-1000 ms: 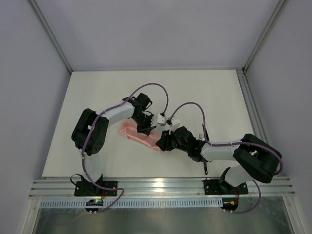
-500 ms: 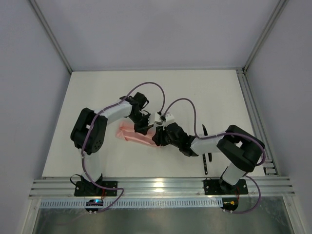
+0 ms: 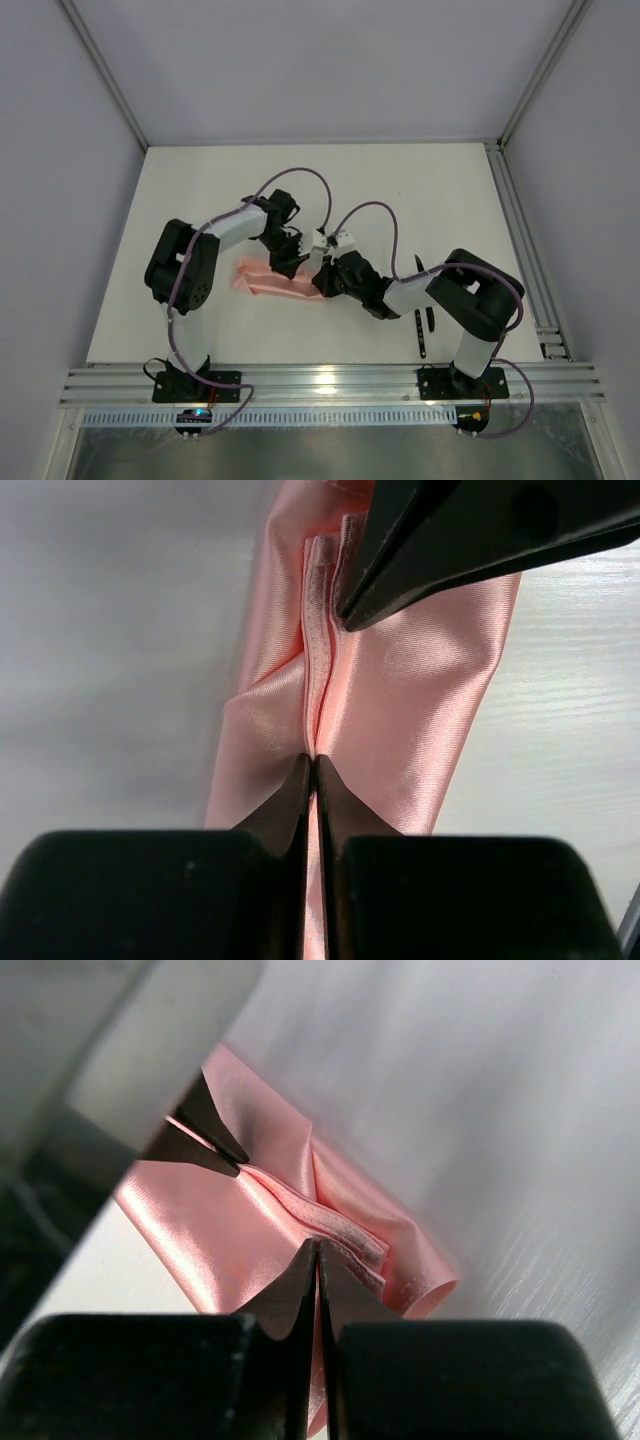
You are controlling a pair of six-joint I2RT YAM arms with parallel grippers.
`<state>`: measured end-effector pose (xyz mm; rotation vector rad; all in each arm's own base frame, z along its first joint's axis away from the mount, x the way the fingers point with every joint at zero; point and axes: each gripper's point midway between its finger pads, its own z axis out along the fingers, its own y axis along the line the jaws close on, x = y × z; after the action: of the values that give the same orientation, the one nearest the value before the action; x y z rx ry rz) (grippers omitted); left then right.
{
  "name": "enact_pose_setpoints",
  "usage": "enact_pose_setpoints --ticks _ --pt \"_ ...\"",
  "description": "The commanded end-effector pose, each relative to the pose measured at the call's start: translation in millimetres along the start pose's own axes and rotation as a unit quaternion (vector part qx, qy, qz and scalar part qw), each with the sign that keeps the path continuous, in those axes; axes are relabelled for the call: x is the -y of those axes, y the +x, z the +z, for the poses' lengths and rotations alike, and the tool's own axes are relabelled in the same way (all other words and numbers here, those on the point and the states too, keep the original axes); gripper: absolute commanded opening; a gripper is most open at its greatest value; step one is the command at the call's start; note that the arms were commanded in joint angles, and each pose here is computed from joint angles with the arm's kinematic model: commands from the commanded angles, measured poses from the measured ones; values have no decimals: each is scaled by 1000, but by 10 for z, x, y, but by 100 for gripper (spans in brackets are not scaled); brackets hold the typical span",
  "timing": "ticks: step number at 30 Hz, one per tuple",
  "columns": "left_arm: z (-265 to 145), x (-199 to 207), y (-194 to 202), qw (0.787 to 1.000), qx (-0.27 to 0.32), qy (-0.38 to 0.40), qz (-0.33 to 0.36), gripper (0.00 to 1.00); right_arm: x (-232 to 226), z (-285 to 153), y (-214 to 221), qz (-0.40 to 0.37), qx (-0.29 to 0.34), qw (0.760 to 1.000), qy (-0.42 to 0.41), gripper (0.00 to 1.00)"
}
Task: Fold the napkin into a case and place the utensils inside
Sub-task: Stuff the top corner of the square-folded napkin into the folded napkin.
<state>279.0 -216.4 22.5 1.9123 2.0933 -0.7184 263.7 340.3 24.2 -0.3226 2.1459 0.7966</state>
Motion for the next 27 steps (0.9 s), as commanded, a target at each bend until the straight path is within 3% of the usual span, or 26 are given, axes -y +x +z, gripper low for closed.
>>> enact_pose_setpoints --ticks 1,5,7,10,11,14,17,27 --pt "-173 -91 -370 998 69 -8 9 1 163 -96 448 -12 -70 997 15 4" --pt "-255 -43 -415 998 67 2 2 31 117 -110 379 -12 -62 998 5 4" --pt "-340 -71 -520 997 78 -5 12 39 41 -127 380 1 -66 998 -19 4" --pt "-439 41 -704 988 122 14 92 50 12 -140 332 21 -56 997 -40 4" --pt "-443 75 -765 977 143 20 158 55 9 -142 321 29 -56 997 -44 4" --pt "-389 197 -708 956 136 44 256 62 12 -126 322 40 -59 996 -54 4" --pt "-224 112 -628 947 93 62 301 62 40 -118 343 45 -63 995 -56 4" --pt "-24 54 -454 945 40 65 319 57 122 -127 313 86 -50 993 -71 4"
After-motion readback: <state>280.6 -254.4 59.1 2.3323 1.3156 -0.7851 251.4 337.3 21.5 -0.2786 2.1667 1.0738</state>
